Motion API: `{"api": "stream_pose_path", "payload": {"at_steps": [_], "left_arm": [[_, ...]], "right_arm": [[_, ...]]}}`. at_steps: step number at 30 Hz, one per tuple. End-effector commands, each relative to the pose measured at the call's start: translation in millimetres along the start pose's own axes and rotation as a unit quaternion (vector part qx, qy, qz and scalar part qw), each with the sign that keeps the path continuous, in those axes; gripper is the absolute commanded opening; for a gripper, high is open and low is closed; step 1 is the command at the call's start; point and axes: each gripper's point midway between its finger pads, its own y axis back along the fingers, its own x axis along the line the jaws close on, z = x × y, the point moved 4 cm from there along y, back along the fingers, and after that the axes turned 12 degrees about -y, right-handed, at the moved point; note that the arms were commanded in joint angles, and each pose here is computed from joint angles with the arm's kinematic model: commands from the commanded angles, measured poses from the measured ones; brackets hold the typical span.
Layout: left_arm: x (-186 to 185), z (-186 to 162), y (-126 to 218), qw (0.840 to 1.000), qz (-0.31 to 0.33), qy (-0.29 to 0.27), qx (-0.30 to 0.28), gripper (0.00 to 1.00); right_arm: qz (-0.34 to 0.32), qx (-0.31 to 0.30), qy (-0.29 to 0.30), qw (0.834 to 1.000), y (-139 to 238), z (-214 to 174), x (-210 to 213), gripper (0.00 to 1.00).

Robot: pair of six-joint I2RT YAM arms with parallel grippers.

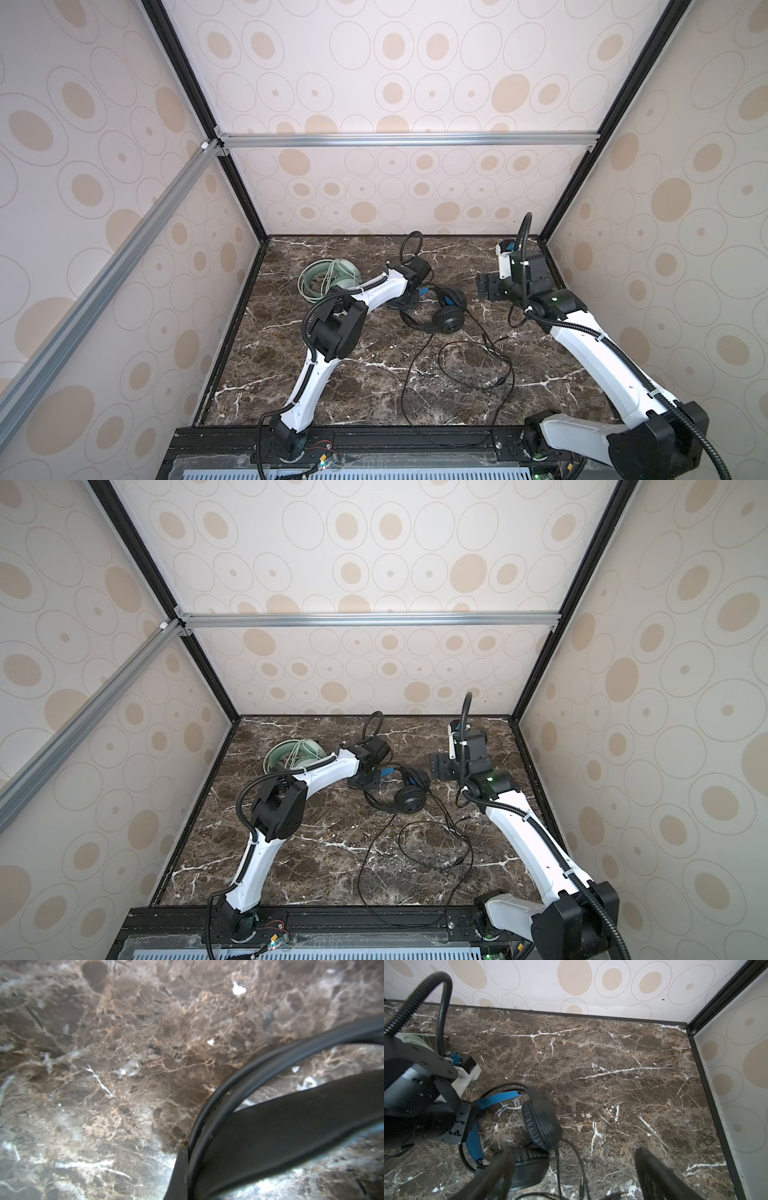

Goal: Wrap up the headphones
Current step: 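Lift the headset by its headband with the left gripper while the right gripper draws back, then raise the black-and-blue headset high with the left gripper while the right gripper approaches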

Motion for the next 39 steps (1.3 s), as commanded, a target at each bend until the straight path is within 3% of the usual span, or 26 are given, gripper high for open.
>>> {"api": "stream_pose_path", "payload": {"at_steps": [1,7,11,17,24,32,39], "left_arm": [[19,19,26,0.998,0.055,-0.013,-0.04,0.0],[31,70,114,0.987,0.051,-0.035,-0.147,0.0],[47,90,178,0.977,0.067,-0.051,-0.194,0.0],[78,96,257,0.958,0.085,-0.042,-0.271,0.0],[99,98,341,0.923,0.069,-0.027,-0.378,0.0],[114,92,382,0.909,0.064,-0.015,-0.413,0.0],[116,87,398,0.901,0.045,-0.014,-0.431,0.0]], "right_arm": [[0.017,0.007,0.004,1.0,7,-10,0,0.93],[0.13,-0.003,0.014,0.991,18,-20,23,0.96],[0.177,-0.016,-0.027,0.984,23,-14,24,0.97],[0.246,-0.061,-0.073,0.965,26,1,25,0.97],[0.326,-0.094,-0.061,0.939,22,13,39,0.97],[0.42,-0.092,-0.052,0.901,22,27,62,0.95],[0.45,-0.079,-0.054,0.888,4,30,70,0.9]]}}
